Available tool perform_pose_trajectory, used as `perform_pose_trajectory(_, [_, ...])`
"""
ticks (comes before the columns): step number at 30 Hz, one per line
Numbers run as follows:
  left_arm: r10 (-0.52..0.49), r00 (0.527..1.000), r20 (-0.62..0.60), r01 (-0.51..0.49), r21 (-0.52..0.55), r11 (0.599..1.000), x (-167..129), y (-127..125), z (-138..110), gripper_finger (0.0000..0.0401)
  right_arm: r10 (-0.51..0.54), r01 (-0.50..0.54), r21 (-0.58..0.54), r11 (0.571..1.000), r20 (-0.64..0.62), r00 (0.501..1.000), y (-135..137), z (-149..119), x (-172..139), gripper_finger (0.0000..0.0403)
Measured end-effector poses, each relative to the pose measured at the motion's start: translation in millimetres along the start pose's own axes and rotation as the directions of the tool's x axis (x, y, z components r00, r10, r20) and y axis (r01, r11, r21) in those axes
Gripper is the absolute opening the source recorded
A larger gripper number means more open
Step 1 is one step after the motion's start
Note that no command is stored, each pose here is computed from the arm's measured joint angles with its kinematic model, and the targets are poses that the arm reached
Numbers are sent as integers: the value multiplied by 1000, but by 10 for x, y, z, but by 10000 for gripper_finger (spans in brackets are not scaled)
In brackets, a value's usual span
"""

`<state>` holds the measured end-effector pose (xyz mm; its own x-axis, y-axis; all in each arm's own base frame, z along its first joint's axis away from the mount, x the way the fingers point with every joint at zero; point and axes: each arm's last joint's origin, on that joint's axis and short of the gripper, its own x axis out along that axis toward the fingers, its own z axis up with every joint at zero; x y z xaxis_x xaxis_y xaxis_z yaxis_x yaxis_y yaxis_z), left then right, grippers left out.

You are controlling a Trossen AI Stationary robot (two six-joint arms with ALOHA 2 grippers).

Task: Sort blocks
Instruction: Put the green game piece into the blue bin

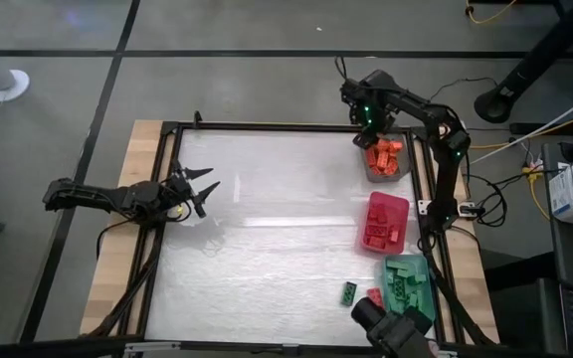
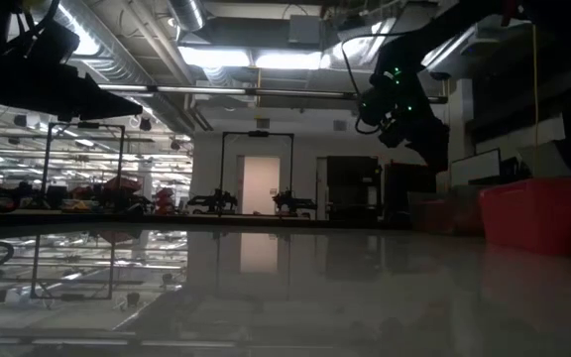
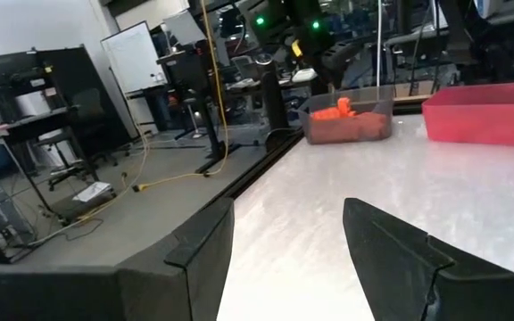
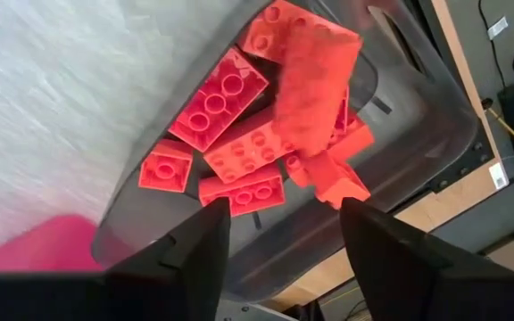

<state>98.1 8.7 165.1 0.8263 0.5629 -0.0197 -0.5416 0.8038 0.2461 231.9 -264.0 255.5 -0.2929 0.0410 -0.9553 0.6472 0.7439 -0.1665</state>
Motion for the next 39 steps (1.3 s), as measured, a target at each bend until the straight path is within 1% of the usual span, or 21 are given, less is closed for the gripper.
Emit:
perform_pose_trajectory(4, [-1,1000,0,1,0,1000,0,0,0,200,3,-3,6,1000,0,1000,-12,-1,3,215])
perform_pose_trajectory(7, [-1,1000,0,1,-18,1000,0,0,0,200,41,-41,19,999,3,999,-1,0,2,216])
perform_pose_trajectory(11, [-11,1000,3,11,-42,999,0,-3,2,200,151,-151,70,986,11,988,33,2,-1,216])
perform_pose_trajectory(14, [-70,997,17,71,-64,995,-1,-20,6,200,238,-239,53,970,17,971,137,9,-21,217])
perform_pose_trajectory(17, [-163,986,39,166,-89,982,-4,-47,12,200,259,-258,-37,965,13,966,363,14,-63,217])
perform_pose_trajectory(21, [-307,949,66,312,-98,945,-15,-90,15,200,231,-227,-178,958,4,973,779,-16,-127,217])
perform_pose_trajectory(23, [-356,932,72,362,-96,927,-20,-106,13,200,213,-206,-246,947,1,977,1024,-57,-160,218])
perform_pose_trajectory(25, [-371,926,74,376,-92,922,-22,-110,13,200,185,-175,-320,931,2,983,1287,-120,-189,218])
perform_pose_trajectory(28, [-370,926,74,376,-95,922,-22,-109,13,200,130,-111,-429,896,14,991,1682,-255,-222,218])
perform_pose_trajectory(30, [-369,926,74,375,-100,921,-22,-109,13,200,98,-73,-501,862,25,995,1946,-376,-237,218])
perform_pose_trajectory(36, [-369,927,74,375,-101,922,-21,-109,13,200,40,7,-676,737,53,998,2685,-872,-239,218])
perform_pose_trajectory(39, [-368,927,74,374,-100,922,-21,-109,13,200,17,42,-751,659,71,997,2995,-1173,-216,218])
